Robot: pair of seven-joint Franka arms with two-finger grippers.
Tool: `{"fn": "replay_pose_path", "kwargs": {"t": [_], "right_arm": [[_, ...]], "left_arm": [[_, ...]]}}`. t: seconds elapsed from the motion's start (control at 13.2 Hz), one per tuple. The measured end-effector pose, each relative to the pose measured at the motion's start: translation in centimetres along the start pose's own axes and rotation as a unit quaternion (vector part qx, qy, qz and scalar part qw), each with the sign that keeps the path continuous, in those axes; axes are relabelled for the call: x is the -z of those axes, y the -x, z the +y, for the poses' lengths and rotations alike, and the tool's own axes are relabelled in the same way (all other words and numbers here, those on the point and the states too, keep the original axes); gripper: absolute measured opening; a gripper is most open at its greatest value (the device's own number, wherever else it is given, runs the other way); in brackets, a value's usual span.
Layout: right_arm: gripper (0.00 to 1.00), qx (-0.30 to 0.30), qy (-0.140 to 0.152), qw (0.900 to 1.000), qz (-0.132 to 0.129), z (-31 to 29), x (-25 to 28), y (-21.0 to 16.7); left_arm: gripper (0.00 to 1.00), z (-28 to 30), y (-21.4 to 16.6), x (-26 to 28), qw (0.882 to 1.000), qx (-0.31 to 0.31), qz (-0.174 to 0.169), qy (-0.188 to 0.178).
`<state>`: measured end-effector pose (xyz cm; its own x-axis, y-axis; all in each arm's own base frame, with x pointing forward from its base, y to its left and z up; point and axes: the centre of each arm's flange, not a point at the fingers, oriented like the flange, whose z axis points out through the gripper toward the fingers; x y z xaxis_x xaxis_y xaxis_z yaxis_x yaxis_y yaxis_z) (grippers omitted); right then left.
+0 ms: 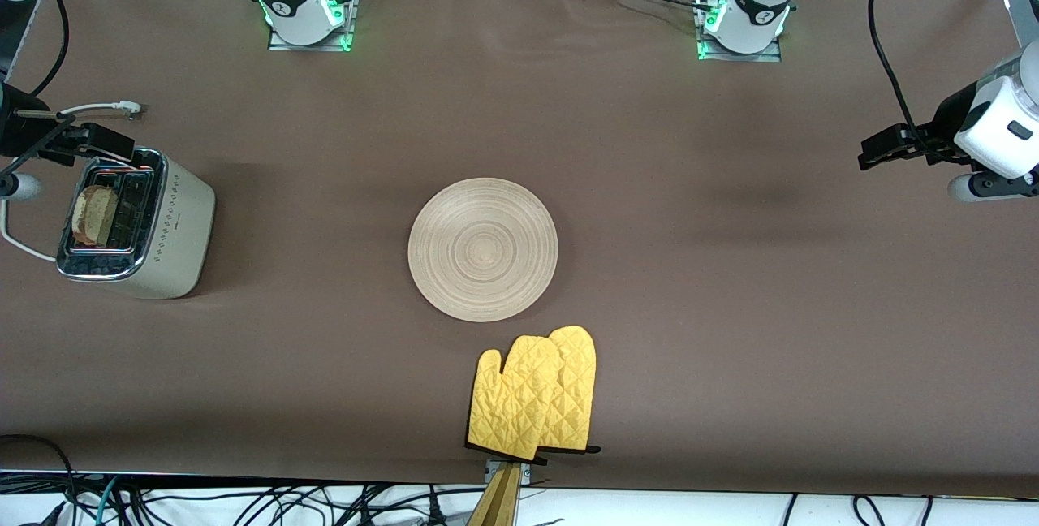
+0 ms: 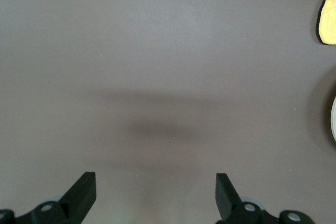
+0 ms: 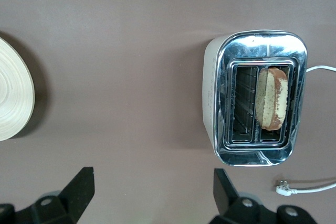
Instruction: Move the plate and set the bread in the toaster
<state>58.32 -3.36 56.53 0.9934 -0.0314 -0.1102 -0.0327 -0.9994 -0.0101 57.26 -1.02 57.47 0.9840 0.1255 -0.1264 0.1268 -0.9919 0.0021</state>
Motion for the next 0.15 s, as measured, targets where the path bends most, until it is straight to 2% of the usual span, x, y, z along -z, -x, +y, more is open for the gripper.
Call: {"fn": "replay_pose_path", "kwargs": {"t": [0.15], "right_arm": [[1.0,0.001,0.0,1.0,0.0,-0.07,0.0,0.0]], "left_arm": [[1.0,0.0,0.0,0.0,1.0,0.0,0.0,0.0]]}}
